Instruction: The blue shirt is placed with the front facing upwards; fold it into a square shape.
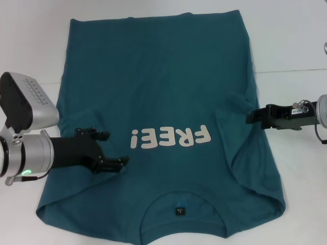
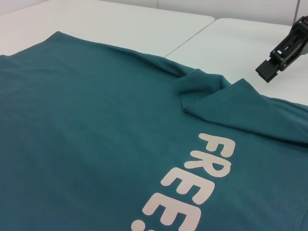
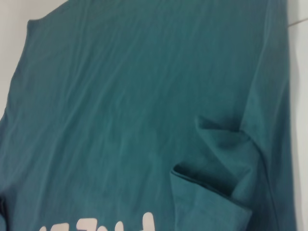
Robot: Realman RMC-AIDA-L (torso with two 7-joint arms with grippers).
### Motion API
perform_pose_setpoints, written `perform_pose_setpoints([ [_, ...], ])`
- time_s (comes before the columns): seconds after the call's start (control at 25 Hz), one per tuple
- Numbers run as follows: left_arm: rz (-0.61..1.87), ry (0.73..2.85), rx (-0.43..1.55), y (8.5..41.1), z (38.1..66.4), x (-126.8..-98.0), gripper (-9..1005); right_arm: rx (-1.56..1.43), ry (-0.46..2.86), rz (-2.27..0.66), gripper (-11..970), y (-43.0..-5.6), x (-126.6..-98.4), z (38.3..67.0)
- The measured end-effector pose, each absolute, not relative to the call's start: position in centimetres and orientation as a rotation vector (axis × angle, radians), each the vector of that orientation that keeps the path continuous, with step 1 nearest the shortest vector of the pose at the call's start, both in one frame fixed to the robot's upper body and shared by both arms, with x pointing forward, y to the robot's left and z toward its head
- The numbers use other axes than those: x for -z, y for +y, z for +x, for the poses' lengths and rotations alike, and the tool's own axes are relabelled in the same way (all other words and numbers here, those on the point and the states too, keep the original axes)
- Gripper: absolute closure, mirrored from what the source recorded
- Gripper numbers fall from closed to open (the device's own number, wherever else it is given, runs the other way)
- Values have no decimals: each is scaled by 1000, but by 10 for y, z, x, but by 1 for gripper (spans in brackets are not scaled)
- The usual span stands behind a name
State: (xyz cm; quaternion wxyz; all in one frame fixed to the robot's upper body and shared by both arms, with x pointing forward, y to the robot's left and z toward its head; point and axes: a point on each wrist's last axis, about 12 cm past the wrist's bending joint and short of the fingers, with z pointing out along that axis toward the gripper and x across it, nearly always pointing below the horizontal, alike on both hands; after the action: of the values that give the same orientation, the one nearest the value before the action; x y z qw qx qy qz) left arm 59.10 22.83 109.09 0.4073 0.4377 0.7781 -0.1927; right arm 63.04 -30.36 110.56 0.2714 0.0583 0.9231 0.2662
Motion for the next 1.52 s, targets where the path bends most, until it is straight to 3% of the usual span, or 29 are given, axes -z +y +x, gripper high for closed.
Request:
perform_pose_setpoints([
  [1.08, 1103, 1968, 487, 230, 589, -1089, 118, -659, 2444, 138, 484, -291, -1084, 633],
  [1.2, 1104, 1969, 485, 231, 590, -1089, 118, -658, 2441, 121, 715, -291, -1085, 633],
  [1.4, 1105, 1968, 484, 231, 590, -1090, 119, -649, 2438, 89, 928, -290, -1086, 634],
  [1.52, 1106, 1967, 484, 231, 590, -1090, 119, -652, 2434, 74, 935, -288, -1087, 635],
])
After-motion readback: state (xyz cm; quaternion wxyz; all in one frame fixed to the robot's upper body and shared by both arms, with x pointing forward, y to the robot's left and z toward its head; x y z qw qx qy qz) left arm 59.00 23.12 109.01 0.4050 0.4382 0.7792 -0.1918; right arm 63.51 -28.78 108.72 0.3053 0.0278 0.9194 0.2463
